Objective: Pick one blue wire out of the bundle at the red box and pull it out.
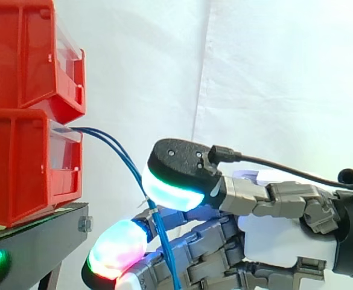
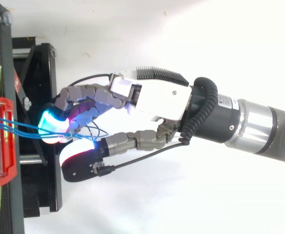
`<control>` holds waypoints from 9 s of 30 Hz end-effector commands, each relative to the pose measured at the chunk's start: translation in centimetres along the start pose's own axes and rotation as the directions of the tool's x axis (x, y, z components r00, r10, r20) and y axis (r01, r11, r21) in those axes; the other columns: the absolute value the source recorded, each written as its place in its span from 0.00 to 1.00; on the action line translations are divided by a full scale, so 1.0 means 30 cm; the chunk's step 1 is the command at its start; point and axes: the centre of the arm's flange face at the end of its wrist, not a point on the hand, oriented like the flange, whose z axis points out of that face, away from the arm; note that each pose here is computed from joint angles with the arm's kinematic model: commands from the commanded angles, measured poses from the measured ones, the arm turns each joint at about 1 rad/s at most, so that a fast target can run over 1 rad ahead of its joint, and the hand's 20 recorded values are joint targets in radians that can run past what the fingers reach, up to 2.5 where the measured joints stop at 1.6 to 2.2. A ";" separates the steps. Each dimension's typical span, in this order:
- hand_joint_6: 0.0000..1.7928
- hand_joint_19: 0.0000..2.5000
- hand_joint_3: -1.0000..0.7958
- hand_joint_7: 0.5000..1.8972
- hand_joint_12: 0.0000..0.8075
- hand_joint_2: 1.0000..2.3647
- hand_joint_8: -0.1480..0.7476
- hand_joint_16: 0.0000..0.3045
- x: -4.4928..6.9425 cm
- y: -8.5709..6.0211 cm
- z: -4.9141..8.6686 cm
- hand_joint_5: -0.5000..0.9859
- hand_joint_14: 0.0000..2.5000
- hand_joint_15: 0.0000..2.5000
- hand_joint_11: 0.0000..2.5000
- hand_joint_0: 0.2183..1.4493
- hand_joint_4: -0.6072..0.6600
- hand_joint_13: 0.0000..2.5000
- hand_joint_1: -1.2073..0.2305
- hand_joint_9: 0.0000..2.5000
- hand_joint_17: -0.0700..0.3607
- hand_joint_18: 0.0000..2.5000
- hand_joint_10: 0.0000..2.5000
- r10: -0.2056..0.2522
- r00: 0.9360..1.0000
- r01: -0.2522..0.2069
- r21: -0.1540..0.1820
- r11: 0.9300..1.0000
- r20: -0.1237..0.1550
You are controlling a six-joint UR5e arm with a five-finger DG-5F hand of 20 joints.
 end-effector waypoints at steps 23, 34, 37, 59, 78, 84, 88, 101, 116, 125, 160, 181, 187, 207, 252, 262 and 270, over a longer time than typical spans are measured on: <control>0.37 0.11 0.42 0.29 0.48 0.01 0.52 0.16 -0.010 0.003 0.008 0.24 0.00 0.11 0.12 0.32 0.65 0.29 0.41 0.35 0.41 0.21 0.00 0.010 1.000 -0.010 -0.012 1.000 0.003; 0.44 0.11 0.44 0.16 0.49 0.01 0.53 0.17 -0.014 -0.002 -0.001 0.22 0.00 0.12 0.12 0.32 0.65 0.31 0.38 0.35 0.43 0.23 0.00 0.006 1.000 -0.006 0.014 1.000 -0.016; 0.46 0.11 0.45 0.12 0.50 0.01 0.53 0.17 -0.019 0.007 -0.005 0.21 0.00 0.12 0.12 0.32 0.65 0.31 0.37 0.35 0.43 0.23 0.00 0.001 1.000 0.000 0.024 1.000 -0.021; 0.47 0.12 0.42 0.11 0.49 0.01 0.54 0.17 -0.058 0.043 -0.010 0.21 0.00 0.14 0.14 0.30 0.67 0.33 0.37 0.36 0.43 0.24 0.00 -0.012 0.999 0.014 0.046 0.999 -0.041; 0.51 0.13 0.51 0.06 0.54 0.04 0.58 0.20 -0.105 0.066 0.000 0.21 0.00 0.16 0.16 0.30 0.63 0.36 0.36 0.37 0.47 0.30 0.00 -0.014 1.000 0.015 0.036 0.999 -0.024; 0.52 0.14 0.51 0.09 0.54 0.00 0.58 0.19 -0.120 0.084 0.001 0.21 0.00 0.17 0.18 0.31 0.62 0.37 0.32 0.37 0.47 0.31 0.00 -0.019 0.999 0.020 0.034 0.999 -0.032; 0.52 0.16 0.44 0.10 0.50 0.01 0.55 0.17 -0.128 0.093 0.003 0.20 0.01 0.18 0.19 0.30 0.63 0.36 0.32 0.37 0.44 0.29 0.00 -0.020 0.999 0.021 0.030 0.999 -0.039; 0.51 0.17 0.36 0.17 0.47 0.01 0.52 0.16 -0.127 0.092 0.002 0.20 0.01 0.18 0.20 0.28 0.61 0.35 0.32 0.36 0.41 0.27 0.00 -0.052 0.998 0.053 0.027 0.998 -0.041; 0.54 0.18 0.45 0.21 0.47 0.01 0.52 0.15 -0.127 0.091 0.001 0.20 0.01 0.20 0.22 0.33 0.52 0.36 0.28 0.37 0.41 0.30 0.00 -0.054 0.998 0.056 0.030 0.998 -0.042; 0.53 0.19 0.45 0.24 0.48 0.01 0.52 0.15 -0.124 0.092 0.001 0.21 0.01 0.20 0.23 0.35 0.51 0.37 0.29 0.38 0.41 0.31 0.00 -0.053 0.998 0.054 0.030 0.998 -0.042; 0.53 0.18 0.28 0.26 0.48 0.00 0.53 0.15 -0.235 0.352 -0.127 0.22 0.01 0.21 0.24 0.43 0.47 0.39 0.23 0.41 0.40 0.36 0.00 -0.005 0.977 0.048 0.196 0.979 -0.214; 0.52 0.21 0.28 0.27 0.51 0.00 0.55 0.17 -0.262 0.368 -0.149 0.23 0.01 0.22 0.24 0.26 0.59 0.38 0.39 0.42 0.43 0.32 0.00 -0.004 0.974 0.059 0.236 0.970 -0.224; 0.52 0.21 0.36 0.32 0.50 0.01 0.55 0.16 -0.263 0.368 -0.150 0.24 0.01 0.22 0.24 0.31 0.58 0.39 0.36 0.43 0.41 0.33 0.00 -0.005 0.975 0.059 0.237 0.970 -0.223; 0.53 0.21 0.28 0.27 0.50 0.00 0.54 0.16 -0.270 0.377 -0.150 0.23 0.01 0.22 0.25 0.27 0.59 0.39 0.30 0.42 0.42 0.34 0.00 -0.004 0.975 0.057 0.234 0.971 -0.221; 0.56 0.23 0.35 0.36 0.47 0.01 0.49 0.14 -0.282 0.400 -0.167 0.19 0.01 0.23 0.26 0.51 0.36 0.40 0.26 0.41 0.39 0.35 0.00 0.037 0.973 0.026 0.264 0.964 -0.229; 0.55 0.22 0.37 0.24 0.46 0.01 0.46 0.14 -0.277 0.396 -0.175 0.18 0.01 0.23 0.26 0.50 0.33 0.40 0.26 0.40 0.39 0.36 0.00 0.076 0.966 -0.003 0.280 0.960 -0.248; 0.53 0.20 0.34 0.29 0.45 0.01 0.40 0.14 -0.276 0.400 -0.179 0.21 0.01 0.23 0.23 0.38 0.26 0.40 0.24 0.41 0.39 0.36 0.00 0.111 0.960 -0.032 0.292 0.956 -0.259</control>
